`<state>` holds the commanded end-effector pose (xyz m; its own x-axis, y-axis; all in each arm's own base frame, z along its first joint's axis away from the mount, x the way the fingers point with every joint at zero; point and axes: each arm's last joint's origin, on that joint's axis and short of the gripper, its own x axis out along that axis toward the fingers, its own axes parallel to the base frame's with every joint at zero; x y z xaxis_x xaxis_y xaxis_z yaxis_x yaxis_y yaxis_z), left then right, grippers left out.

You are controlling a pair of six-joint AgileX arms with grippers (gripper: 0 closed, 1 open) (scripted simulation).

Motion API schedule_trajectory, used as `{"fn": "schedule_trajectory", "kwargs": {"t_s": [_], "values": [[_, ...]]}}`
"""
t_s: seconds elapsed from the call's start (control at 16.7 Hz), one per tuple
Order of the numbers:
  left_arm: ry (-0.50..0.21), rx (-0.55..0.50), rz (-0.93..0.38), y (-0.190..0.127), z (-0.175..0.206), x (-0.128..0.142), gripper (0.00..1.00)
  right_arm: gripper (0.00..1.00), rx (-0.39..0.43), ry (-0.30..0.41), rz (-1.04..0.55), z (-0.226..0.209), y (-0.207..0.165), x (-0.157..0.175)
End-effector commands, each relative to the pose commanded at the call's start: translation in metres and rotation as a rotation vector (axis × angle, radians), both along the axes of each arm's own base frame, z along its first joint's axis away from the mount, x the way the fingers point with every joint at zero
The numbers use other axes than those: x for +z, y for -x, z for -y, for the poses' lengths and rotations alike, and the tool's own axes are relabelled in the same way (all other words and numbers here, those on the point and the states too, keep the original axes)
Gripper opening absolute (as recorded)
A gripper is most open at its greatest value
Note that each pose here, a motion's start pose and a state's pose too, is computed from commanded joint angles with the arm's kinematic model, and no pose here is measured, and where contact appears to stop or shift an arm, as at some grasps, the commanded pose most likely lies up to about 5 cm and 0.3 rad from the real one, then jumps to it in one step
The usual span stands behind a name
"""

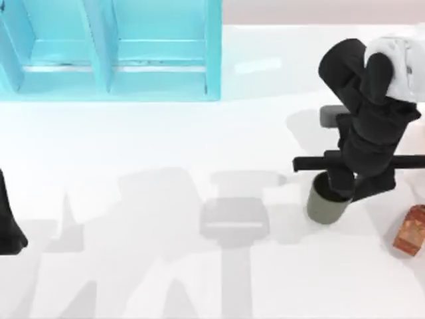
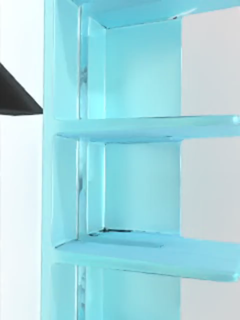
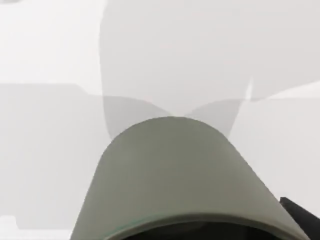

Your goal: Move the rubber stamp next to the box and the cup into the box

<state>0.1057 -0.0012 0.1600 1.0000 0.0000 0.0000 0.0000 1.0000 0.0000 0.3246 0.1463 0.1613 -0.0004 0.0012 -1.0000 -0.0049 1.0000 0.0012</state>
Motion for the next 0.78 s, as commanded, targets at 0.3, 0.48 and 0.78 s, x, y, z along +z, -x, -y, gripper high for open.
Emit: {"fn": "schedule_trajectory", "kwargs": {"t_s": [0.3,0.48,0.78], "values": [[0.000,0.000,0.000,0.000,0.000,0.000,1.00,0.00,-0.016,0.001,-0.007,0.068,0.002,0.065],[0.000,0.000,0.000,0.000,0.000,0.000,1.00,0.00,-0.017,-0.001,0.001,0.081,0.006,0.078],[0.000,0.000,0.000,0.000,0.000,0.000,1.00,0.00,-0.015,0.001,-0.001,0.084,0.005,0.077]]}}
